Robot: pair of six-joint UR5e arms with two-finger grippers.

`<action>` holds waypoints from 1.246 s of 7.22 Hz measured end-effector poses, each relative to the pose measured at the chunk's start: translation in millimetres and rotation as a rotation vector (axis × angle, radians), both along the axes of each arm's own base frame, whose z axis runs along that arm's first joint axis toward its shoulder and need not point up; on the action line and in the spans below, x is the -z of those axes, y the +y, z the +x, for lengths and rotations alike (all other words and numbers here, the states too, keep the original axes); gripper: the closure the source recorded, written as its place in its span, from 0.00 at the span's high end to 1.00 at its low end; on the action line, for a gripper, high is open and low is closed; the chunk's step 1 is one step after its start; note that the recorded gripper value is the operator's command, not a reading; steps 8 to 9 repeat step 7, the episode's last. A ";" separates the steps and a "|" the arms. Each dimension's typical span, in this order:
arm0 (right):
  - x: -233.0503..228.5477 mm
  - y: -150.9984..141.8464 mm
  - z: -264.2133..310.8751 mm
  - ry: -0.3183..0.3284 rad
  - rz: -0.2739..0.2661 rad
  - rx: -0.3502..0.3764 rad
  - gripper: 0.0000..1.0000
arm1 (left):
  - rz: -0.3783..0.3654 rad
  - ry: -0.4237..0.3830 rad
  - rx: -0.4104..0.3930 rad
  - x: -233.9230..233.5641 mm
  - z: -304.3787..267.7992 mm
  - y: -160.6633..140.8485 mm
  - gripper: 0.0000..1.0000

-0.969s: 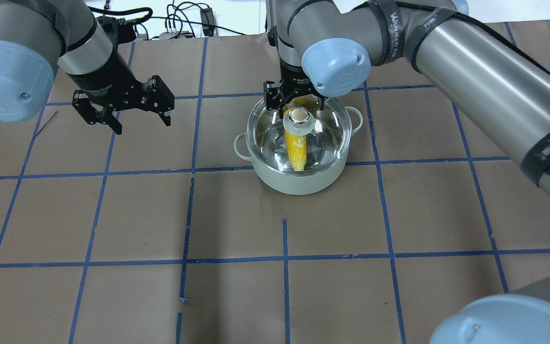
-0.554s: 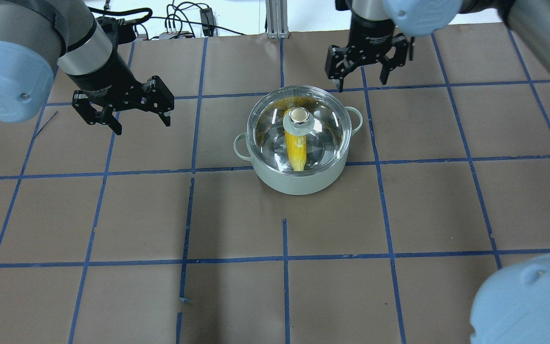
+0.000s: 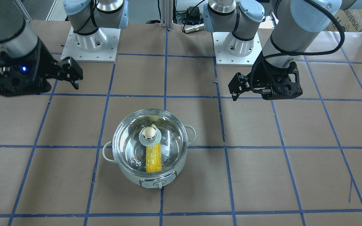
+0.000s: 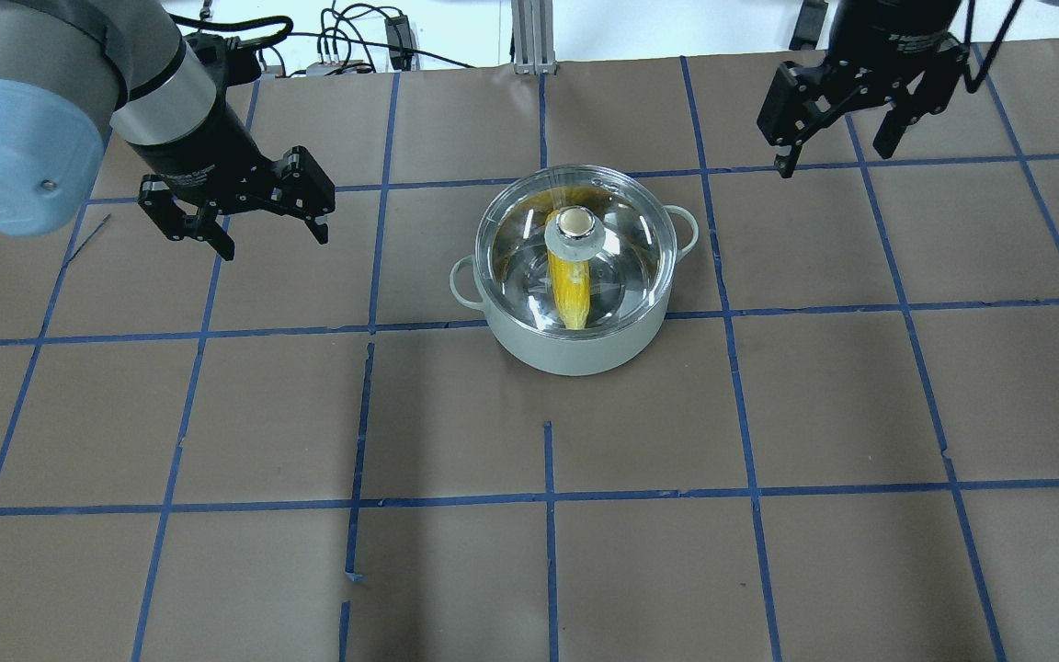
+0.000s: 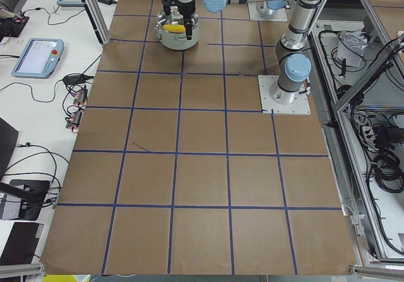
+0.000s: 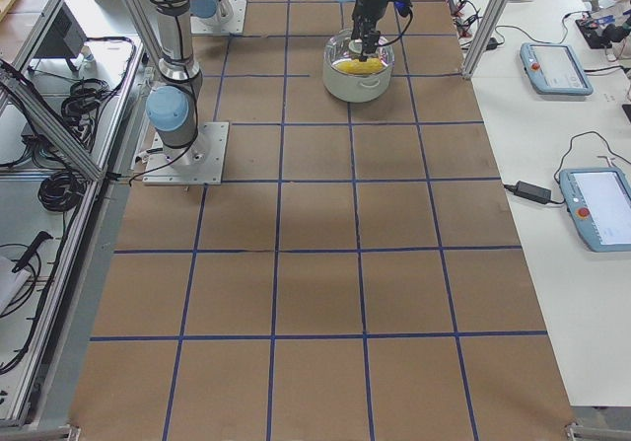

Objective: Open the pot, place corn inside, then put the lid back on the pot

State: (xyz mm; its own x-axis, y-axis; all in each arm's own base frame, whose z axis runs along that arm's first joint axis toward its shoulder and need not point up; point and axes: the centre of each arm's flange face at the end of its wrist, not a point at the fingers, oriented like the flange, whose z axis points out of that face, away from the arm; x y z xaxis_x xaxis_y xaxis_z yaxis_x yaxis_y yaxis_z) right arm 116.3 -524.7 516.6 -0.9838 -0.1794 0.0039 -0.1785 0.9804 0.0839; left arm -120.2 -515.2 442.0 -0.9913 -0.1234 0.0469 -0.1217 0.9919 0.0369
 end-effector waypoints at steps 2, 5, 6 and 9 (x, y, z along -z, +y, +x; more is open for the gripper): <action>2.1 40.1 14.6 0.008 -0.041 0.082 1.00 | 0.001 0.000 0.000 0.5 0.0 -0.2 1.00; 12.5 1.4 30.8 0.022 -0.097 0.196 1.00 | 0.005 0.000 0.008 3.0 0.2 2.2 1.00; 16.5 1.6 33.0 0.043 -0.094 0.213 1.00 | 0.005 0.000 0.011 2.7 0.1 4.1 1.00; 16.8 3.7 32.0 0.066 -0.101 0.227 1.00 | 0.003 -0.001 0.011 2.1 0.2 5.2 1.00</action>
